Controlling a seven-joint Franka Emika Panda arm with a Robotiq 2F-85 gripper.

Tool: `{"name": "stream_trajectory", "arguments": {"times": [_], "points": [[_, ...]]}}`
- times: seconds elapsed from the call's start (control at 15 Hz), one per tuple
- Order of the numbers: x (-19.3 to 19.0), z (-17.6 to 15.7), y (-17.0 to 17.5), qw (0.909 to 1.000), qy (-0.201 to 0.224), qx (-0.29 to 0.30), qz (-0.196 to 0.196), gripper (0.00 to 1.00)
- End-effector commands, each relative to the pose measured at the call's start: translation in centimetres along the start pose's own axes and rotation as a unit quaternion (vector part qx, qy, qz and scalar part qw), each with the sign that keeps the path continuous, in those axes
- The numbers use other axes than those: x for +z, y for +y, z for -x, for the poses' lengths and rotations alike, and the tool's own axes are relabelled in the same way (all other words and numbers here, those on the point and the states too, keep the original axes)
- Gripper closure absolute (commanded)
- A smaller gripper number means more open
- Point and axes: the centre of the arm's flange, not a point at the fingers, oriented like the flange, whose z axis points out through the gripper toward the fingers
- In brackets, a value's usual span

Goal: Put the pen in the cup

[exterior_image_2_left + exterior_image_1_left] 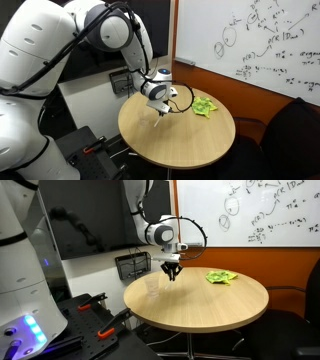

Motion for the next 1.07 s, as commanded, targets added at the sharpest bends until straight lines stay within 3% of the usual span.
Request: {"name": "stream_trajectory", "arguments": {"times": [0.0, 0.27, 0.6, 0.87, 1.0], "points": [[-3.4, 2.0, -0.8, 0.9948, 0.017, -0.073, -0.069, 0.96], [-4.9, 2.9, -1.8, 0.9806, 0.032, -0.145, -0.128, 0.96], [-5.9, 3.3, -2.0, 0.9662, 0.074, -0.174, -0.175, 0.96], [-6.7, 2.9, -2.8, 0.9601, 0.113, -0.166, -0.194, 0.96], [-6.9, 2.6, -3.3, 0.963, 0.113, -0.154, -0.19, 0.96]]}}
